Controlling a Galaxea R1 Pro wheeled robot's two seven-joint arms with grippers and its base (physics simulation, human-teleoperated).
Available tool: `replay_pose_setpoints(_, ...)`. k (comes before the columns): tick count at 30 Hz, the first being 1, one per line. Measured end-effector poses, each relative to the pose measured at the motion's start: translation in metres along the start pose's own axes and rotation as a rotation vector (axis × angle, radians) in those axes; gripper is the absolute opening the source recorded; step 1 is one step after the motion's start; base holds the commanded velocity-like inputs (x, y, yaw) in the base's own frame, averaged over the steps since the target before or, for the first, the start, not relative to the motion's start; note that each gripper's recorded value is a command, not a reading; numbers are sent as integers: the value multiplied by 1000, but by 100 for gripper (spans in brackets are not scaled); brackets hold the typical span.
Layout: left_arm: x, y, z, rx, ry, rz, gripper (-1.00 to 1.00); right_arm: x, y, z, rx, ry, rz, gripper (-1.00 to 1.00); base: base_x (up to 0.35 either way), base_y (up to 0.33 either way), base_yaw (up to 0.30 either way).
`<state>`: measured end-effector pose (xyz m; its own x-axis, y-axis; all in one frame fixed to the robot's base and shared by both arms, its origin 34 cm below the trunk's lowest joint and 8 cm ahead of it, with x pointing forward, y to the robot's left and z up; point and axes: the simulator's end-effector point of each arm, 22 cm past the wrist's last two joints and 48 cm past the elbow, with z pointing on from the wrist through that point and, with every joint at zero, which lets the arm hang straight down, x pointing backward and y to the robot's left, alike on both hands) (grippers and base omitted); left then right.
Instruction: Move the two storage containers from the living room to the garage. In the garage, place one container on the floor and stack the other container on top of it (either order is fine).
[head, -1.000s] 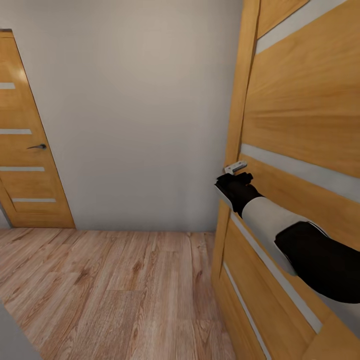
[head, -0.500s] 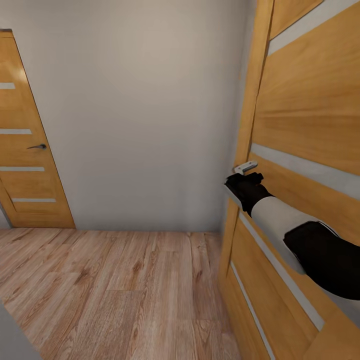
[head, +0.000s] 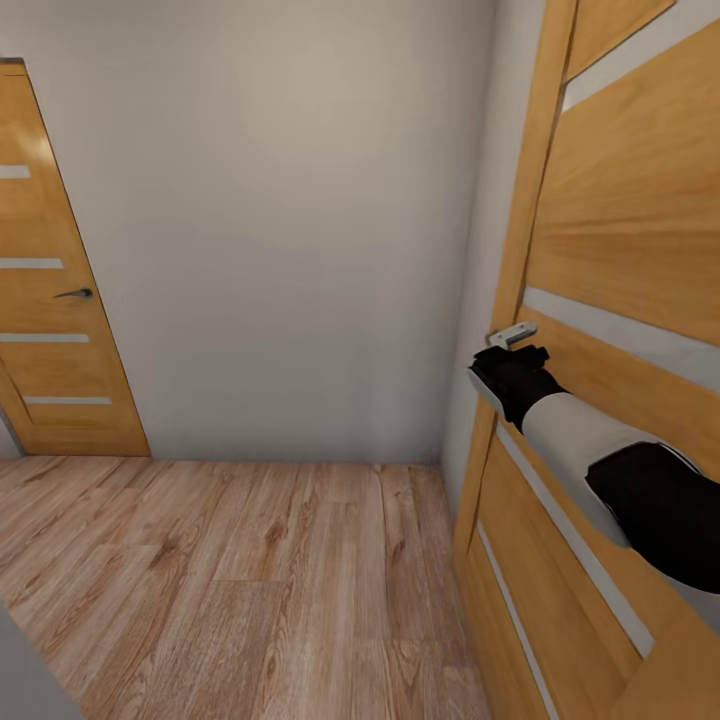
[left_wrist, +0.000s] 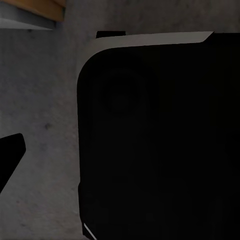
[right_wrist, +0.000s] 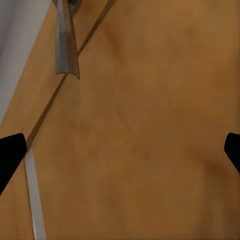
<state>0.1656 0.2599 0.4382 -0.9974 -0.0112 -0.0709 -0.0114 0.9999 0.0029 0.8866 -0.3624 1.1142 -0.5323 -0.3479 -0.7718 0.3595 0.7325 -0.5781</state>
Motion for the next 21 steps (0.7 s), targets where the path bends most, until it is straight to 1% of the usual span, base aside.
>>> replay_pose_setpoints(8,0,0,0,0,0,-1,100,1,-2,1,2,0,0,100,0,0,0)
replay_pose_setpoints(14,0,0,0,0,0,-1,100,0,-1,2,-4,-6,18,100,0,0,0)
replay_pose_setpoints(21,0,0,0,0,0,-1,100,-1,0,3,-12,-9,17,100,0,0,0)
